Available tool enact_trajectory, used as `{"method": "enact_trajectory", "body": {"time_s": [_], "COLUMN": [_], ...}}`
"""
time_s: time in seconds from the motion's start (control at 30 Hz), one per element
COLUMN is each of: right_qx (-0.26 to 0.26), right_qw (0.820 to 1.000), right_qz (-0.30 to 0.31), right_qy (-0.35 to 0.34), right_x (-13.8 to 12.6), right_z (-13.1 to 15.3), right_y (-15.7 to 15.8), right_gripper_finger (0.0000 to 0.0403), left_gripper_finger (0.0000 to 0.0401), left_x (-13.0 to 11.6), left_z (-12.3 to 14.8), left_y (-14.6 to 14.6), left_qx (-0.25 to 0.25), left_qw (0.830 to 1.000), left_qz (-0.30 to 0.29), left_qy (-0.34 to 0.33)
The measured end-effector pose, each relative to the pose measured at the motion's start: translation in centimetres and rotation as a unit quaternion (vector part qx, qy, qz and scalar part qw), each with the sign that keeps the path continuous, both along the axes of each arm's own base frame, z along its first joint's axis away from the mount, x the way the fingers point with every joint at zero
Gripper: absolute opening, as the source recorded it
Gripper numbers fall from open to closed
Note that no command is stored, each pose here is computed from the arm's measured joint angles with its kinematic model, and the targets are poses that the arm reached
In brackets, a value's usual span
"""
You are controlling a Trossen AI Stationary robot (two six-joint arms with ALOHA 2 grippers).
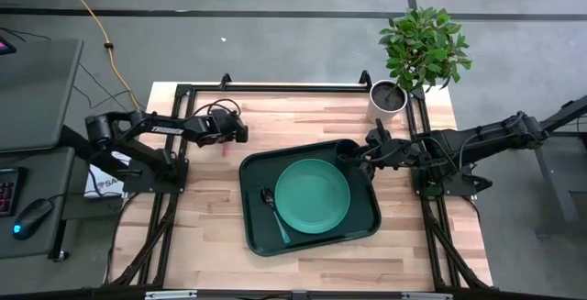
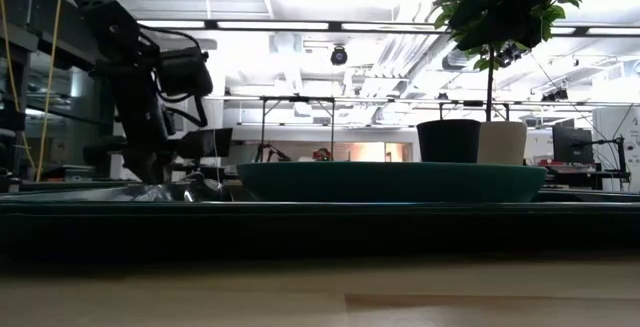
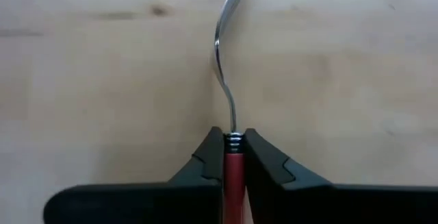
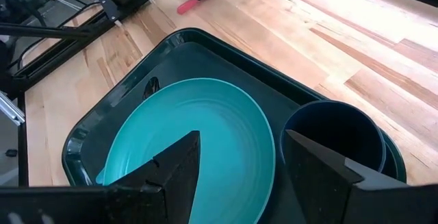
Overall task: Pick and place plate/cup/fork/spoon on tray
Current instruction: Put the pink fork on the black serving tray to the left of the blue spoon
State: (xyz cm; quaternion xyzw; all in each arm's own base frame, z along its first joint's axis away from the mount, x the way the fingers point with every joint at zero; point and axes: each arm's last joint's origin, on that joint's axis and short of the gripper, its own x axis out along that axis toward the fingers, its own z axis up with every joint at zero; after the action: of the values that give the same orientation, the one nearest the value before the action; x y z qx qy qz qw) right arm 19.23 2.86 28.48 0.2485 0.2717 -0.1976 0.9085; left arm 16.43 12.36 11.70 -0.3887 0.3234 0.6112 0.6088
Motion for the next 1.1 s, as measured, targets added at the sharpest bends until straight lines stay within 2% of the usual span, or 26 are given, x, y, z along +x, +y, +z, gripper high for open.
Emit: {"method": "enact_trajectory", "body": {"time_s": [0.1,0.23,0.43,0.53,0.67,0.83,0.93,1.0,1.1], "right_qx": [-0.001,-0.008,-0.01,-0.01,-0.01,-0.011,-0.009,-0.009,-0.009], "right_qw": [1.0,1.0,1.0,1.0,1.0,1.0,1.0,1.0,1.0], "right_qz": [0.0,-0.007,-0.009,-0.01,-0.011,-0.013,-0.021,-0.024,-0.024], "right_qy": [0.0,0.001,0.002,0.002,0.002,0.001,-0.001,-0.002,-0.002], "right_x": [0.0,0.0,-0.1,-0.1,-0.1,-0.1,-0.1,-0.1,-0.1], "right_z": [0.0,0.0,0.0,0.0,0.0,0.0,0.0,0.0,0.0], "right_y": [0.0,-0.1,-0.1,-0.1,-0.1,-0.1,-0.1,-0.1,-0.1], "right_gripper_finger": [0.02,0.02,0.02,0.02,0.02,0.02,0.02,0.02,0.02], "left_gripper_finger": [0.0008,0.0005,0.0003,0.0002,0.0002,0.0001,0.0,0.0,0.0], "left_x": [-0.1,-0.5,-0.9,-0.4,0.7,1.5,2.1,3.0,4.8], "left_z": [1.1,3.6,7.8,9.0,9.8,9.5,9.2,9.0,8.7], "left_y": [-0.3,-0.6,-3.0,-5.7,-10.9,-18.1,-21.4,-23.1,-25.2], "left_qx": [-0.006,0.035,0.064,0.058,0.053,0.064,0.068,0.065,0.047], "left_qw": [0.999,0.995,0.97,0.951,0.924,0.868,0.843,0.835,0.836], "left_qz": [-0.025,-0.035,-0.058,-0.075,-0.079,-0.04,-0.01,0.001,0.004], "left_qy": [-0.03,-0.085,-0.229,-0.293,-0.371,-0.49,-0.534,-0.546,-0.547]}}
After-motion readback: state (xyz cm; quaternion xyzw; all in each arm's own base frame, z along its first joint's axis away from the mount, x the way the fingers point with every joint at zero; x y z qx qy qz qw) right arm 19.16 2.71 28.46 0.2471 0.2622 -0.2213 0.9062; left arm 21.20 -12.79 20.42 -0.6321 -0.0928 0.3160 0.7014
